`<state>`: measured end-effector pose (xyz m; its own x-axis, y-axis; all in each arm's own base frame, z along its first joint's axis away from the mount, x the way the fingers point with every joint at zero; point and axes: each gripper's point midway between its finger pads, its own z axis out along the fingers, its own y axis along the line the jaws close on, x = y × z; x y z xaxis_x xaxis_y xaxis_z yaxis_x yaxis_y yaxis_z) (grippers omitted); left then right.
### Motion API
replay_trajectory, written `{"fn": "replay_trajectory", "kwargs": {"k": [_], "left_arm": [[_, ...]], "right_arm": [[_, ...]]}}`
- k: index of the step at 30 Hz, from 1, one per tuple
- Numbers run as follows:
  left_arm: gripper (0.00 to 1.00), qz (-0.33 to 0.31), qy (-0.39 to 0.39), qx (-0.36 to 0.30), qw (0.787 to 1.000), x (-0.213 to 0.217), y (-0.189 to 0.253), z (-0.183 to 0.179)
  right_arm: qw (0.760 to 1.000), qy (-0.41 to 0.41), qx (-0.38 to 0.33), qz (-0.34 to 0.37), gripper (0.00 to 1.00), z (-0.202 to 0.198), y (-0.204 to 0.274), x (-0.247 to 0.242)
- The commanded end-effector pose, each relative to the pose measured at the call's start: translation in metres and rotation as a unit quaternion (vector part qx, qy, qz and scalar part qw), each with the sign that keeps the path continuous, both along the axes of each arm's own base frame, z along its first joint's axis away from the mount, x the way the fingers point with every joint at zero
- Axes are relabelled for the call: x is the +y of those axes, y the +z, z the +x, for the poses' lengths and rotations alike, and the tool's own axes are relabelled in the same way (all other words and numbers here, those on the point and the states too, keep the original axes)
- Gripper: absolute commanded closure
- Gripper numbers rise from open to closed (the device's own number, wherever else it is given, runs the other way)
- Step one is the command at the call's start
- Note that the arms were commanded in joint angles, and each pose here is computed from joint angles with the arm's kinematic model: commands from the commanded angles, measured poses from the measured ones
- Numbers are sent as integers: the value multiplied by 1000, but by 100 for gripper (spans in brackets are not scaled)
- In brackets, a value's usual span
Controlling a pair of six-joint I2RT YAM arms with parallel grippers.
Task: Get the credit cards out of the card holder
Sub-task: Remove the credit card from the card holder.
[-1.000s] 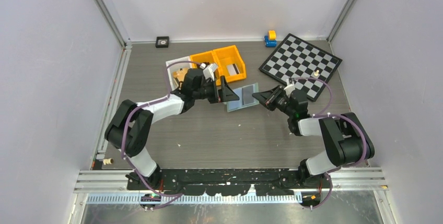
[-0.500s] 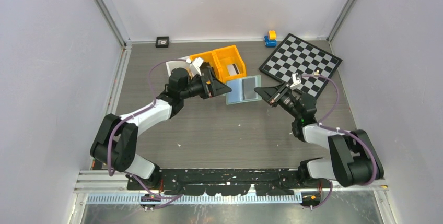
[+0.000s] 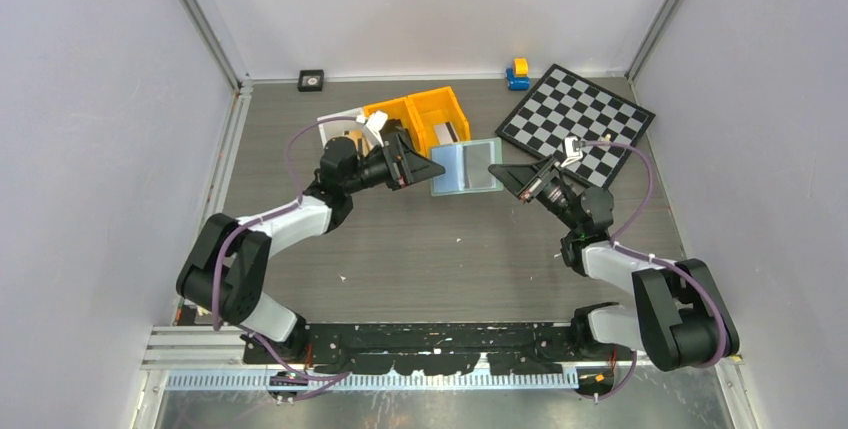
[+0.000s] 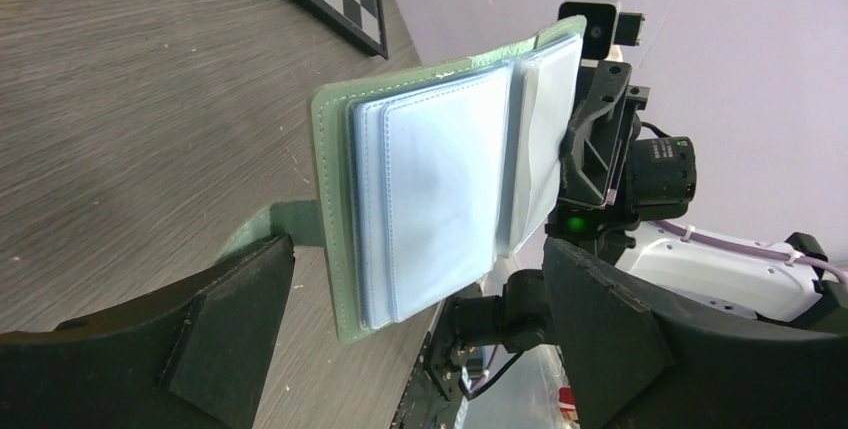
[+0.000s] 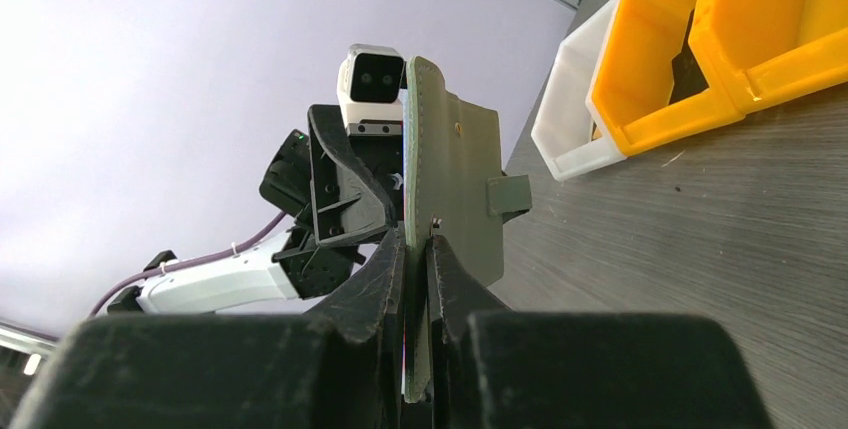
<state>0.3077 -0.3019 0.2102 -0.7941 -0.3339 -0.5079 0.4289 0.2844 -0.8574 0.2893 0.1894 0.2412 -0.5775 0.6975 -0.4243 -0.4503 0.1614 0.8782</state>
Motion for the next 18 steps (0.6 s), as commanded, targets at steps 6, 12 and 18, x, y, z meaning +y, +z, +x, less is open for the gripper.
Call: {"fn": "replay_trajectory", "kwargs": {"k": [6,12,18], "left_arm": [[4,21,58,-42,997,22,16,1],[0,60,117,-78,988,48,29,-4],[0,33,182,-73,980,64,26,6]], "right_arm": [[998,-37,-43,-5,99,-5,17,-13],[993,-107,-30,-37,100,-3,14,-31],[989,-143,-28,-37,99,-5,21,-43]]}}
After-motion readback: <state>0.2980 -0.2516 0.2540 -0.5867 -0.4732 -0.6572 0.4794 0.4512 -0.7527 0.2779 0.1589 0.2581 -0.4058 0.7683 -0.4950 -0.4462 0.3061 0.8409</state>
